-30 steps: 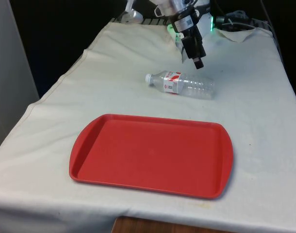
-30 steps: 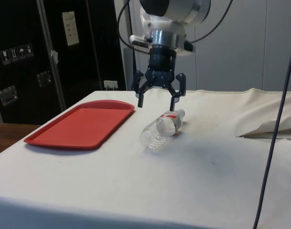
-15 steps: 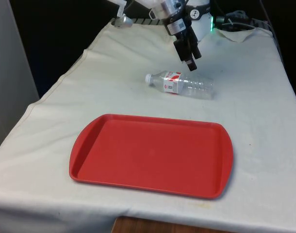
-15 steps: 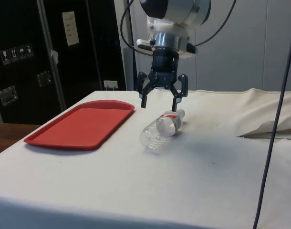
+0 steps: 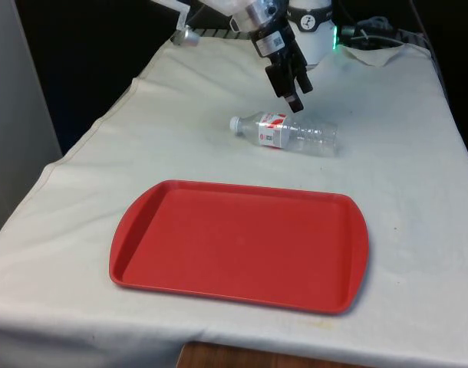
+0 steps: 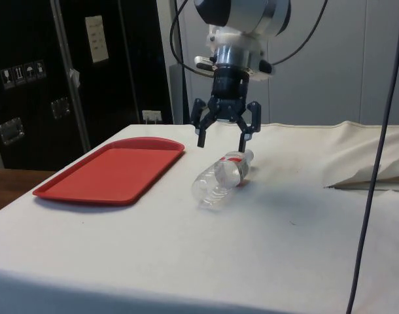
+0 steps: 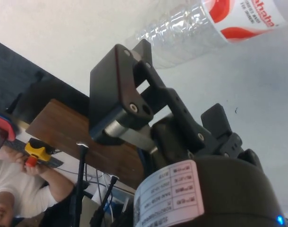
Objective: Place the bottle upright on the tray.
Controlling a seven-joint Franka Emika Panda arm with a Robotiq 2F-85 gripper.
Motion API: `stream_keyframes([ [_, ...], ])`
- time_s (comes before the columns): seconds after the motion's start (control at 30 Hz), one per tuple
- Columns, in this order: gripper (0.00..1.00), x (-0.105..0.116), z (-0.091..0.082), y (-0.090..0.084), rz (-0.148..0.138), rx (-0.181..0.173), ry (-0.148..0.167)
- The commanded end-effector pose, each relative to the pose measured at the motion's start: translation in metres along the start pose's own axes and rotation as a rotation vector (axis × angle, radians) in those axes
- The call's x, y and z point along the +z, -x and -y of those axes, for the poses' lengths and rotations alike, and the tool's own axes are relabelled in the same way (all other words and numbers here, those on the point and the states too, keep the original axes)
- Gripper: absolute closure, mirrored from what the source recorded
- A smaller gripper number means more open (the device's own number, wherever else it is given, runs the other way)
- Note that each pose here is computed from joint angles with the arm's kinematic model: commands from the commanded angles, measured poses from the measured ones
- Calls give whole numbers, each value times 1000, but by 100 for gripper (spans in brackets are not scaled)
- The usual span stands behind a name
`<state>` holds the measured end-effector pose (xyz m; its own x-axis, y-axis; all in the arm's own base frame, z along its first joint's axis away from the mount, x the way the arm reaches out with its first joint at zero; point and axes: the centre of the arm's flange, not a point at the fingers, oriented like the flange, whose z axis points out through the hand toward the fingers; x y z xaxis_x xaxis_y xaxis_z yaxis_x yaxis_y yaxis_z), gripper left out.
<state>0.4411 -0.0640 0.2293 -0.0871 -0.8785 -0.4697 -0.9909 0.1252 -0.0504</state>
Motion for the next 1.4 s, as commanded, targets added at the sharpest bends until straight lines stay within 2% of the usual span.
stream_keyframes([
  [0.0,0,-2,-1,0,12,2,-16],
  [0.03,0,-3,-1,0,13,5,-17],
  [0.07,0,0,0,-1,0,4,-1],
  [0.1,0,-3,0,-1,13,6,-19],
  [0.37,0,-3,0,-6,18,19,-35],
  [0.4,0,-1,-2,-7,12,20,-17],
  [0.43,0,-3,0,-7,19,22,-37],
  [0.63,0,-4,0,-11,22,32,-49],
  [0.67,0,-2,-2,-11,17,33,-30],
  [0.7,0,-4,-1,-12,23,35,-51],
  [0.97,0,-5,-2,-19,27,46,-64],
  [1.0,0,-3,-3,-18,22,47,-43],
  [1.03,0,-5,-1,-20,26,49,-67],
  [1.23,0,-3,-2,-30,28,57,-74],
  [1.27,0,-1,-4,-29,24,57,-52],
  [1.3,0,-2,-2,-31,29,58,-75],
  [1.37,0,0,-2,-35,31,61,-79],
])
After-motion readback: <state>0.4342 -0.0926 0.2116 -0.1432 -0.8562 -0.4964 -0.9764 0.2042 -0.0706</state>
